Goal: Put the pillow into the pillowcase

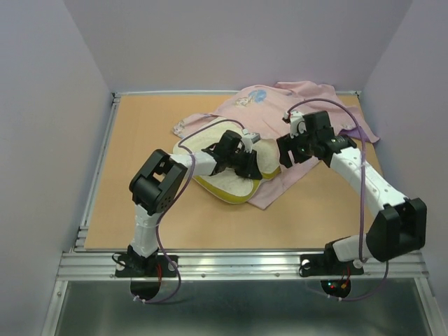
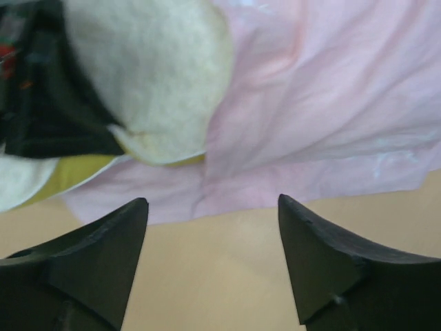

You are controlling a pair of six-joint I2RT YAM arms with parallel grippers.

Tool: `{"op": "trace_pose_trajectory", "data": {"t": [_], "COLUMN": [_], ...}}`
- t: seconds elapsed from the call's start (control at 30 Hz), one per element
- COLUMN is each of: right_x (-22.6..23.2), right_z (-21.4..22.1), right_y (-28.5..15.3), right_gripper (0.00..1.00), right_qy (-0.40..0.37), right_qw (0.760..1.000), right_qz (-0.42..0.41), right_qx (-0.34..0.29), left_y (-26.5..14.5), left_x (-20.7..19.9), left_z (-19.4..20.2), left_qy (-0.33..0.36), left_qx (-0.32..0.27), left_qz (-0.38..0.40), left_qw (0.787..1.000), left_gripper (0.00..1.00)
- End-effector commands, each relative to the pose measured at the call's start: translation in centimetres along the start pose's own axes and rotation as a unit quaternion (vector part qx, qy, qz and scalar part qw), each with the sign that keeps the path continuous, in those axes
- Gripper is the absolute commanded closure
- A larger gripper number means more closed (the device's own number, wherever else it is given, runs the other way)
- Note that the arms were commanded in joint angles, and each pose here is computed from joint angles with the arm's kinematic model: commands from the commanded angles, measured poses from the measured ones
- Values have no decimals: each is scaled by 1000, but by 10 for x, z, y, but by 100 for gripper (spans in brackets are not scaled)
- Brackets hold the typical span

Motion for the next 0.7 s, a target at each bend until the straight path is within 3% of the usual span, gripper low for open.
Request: {"op": "trace_pose_trajectory", "data": {"t": [0.0,0.07,0.23,0.37,0.47,0.5,0.57,0.63,0.67], "right_x": [-36,-37,-36,-46,-43,-44,-44,-43,-44], "right_z": [-42,-49,-63,-70,-69,-66,-59,-57,-58], "right_y": [20,31,46,64,75,80,88,91,93], "right_gripper": [17,0,0,8,19,21,27,32,40], "right_qy": [-2,-4,12,20,28,31,28,25,26], "right_qw": [994,995,995,993,994,995,996,996,996], "right_qz": [95,94,87,105,92,89,83,80,81], "right_qx": [-44,-39,-47,-51,-46,-40,-26,-23,-21], "left_y": [-11,-10,-9,-15,-27,-32,-47,-59,-70], "left_x": [9,10,12,10,-2,-8,-22,-32,-35], "left_z": [4,5,3,-3,-19,-25,-40,-47,-51], "left_qy": [11,12,18,32,57,70,116,148,170], "left_qx": [0,2,0,-10,-31,-37,-49,-51,-46], "left_qz": [-27,-27,-28,-36,-31,-25,-27,-31,-47], "left_qw": [1000,1000,999,999,997,997,992,987,983], "left_gripper": [100,100,100,99,76,56,42,37,34]}}
Point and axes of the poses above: each gripper's point midway between its finger pads, its own y axis out along the fingers, its own x axis along the line the jaws close on, z = x × y, the point moved 1 cm from there along -y, back along the fingers, and after that the axes turned 12 degrees about y, right-handed, at the moved point
